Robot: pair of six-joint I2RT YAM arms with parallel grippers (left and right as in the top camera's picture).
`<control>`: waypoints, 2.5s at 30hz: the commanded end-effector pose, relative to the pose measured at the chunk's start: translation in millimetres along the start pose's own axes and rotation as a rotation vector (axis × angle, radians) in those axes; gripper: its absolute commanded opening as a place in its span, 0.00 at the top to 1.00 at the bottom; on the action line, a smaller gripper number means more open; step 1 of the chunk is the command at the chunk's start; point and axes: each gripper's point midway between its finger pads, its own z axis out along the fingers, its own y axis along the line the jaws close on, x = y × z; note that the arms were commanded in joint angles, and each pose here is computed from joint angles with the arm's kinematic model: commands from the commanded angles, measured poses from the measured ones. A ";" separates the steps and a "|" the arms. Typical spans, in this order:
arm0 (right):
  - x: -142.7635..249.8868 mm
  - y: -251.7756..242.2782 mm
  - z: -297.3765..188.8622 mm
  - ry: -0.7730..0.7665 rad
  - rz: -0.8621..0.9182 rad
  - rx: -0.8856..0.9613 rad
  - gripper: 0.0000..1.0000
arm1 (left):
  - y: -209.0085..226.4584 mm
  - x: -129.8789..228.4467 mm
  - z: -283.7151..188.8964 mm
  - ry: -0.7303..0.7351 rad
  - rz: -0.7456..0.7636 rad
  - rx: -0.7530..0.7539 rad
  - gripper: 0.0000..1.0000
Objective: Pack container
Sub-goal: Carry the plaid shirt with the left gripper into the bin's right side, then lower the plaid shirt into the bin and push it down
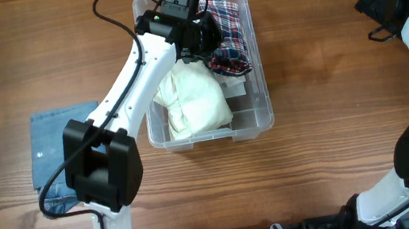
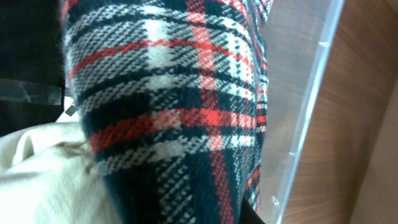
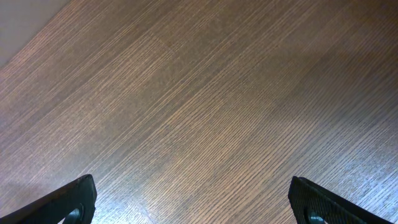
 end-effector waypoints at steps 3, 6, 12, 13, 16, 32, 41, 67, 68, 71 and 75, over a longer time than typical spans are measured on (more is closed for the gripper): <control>2.6 0.0 4.6 0.006 0.011 0.009 0.00 | -10.5 -9.2 2.1 -0.043 0.018 0.031 0.90; 2.5 -0.1 4.6 0.006 0.011 0.009 0.00 | -16.3 -17.1 2.3 -0.078 0.049 0.052 0.89; 2.5 -0.1 4.6 0.006 0.011 0.009 0.00 | -9.8 -12.5 5.5 -0.058 0.042 0.027 0.23; 2.6 0.0 4.6 0.006 0.011 0.009 0.00 | -8.4 -11.3 5.6 -0.053 0.040 0.022 0.18; 2.4 -0.2 4.7 0.006 0.011 0.009 0.00 | -9.2 -9.4 3.9 -0.045 0.080 0.024 0.05; 2.5 0.1 4.6 0.006 0.011 0.008 0.00 | -26.2 -23.7 -69.7 -0.208 0.326 0.000 0.96; 2.5 0.0 4.6 0.006 0.010 0.009 0.00 | 18.6 -3.4 0.3 -0.039 0.318 -0.132 0.96; 2.6 0.0 4.6 0.006 0.011 0.009 0.00 | 39.7 -8.5 -60.8 -0.105 0.330 -0.316 0.96; 2.6 0.0 4.6 0.006 0.010 0.009 0.00 | 27.5 -11.8 -77.2 -0.149 0.338 -0.280 0.96; 2.6 0.0 4.6 0.006 0.010 0.009 0.00 | -3.4 -21.8 -109.7 -0.262 0.361 -0.183 0.96; 2.5 -0.2 4.7 0.006 0.011 0.009 0.00 | -7.9 -10.0 -79.0 -0.185 0.398 -0.159 0.96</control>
